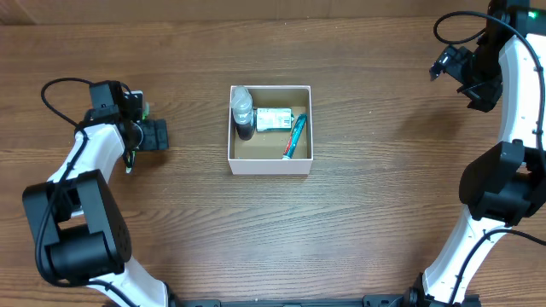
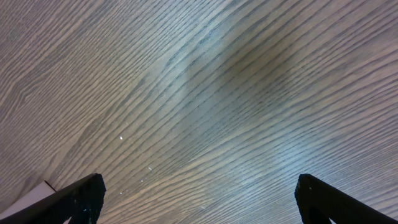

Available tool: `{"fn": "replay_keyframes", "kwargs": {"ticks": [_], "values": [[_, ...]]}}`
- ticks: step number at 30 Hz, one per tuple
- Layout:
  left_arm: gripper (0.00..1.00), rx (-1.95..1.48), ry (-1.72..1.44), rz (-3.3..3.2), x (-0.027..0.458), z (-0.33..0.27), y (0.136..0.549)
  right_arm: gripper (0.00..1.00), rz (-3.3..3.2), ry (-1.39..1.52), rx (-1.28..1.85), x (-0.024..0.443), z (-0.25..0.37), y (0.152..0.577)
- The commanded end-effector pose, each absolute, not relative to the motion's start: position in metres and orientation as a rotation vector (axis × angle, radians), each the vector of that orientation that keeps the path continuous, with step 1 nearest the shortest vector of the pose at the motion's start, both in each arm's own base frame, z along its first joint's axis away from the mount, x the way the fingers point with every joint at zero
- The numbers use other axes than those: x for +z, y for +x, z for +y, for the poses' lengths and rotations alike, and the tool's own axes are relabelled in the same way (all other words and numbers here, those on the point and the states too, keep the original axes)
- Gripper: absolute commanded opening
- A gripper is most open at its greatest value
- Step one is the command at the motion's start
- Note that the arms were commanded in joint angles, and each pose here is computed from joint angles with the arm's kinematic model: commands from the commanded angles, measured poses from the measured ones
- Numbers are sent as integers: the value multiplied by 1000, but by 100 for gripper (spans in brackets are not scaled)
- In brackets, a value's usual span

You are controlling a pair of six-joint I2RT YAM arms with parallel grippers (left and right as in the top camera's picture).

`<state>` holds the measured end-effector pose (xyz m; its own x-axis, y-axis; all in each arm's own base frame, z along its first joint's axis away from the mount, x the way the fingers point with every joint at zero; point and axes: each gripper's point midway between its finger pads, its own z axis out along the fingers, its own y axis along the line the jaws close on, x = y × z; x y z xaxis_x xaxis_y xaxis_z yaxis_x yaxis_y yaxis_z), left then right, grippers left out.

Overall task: Pack container
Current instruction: 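Grasp the green toothbrush handle with the left gripper and lift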

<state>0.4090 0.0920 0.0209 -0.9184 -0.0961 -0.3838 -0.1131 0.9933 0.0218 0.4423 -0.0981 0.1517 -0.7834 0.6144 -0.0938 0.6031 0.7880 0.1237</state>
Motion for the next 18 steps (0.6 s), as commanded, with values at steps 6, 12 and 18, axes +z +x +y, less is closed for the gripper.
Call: {"fn": "replay_keyframes", "kwargs": {"ticks": [6,12,18], "values": [[89,-75,-113,2824,-19,78,400,100,2784,957,146,175,-97,445],[54,-103,-115,2856,-27,74,393,100,2784,957,146,175,-97,445],[23,-112,-133,2875,-28,72,389,100,2784,957,146,175,-97,445]]}}
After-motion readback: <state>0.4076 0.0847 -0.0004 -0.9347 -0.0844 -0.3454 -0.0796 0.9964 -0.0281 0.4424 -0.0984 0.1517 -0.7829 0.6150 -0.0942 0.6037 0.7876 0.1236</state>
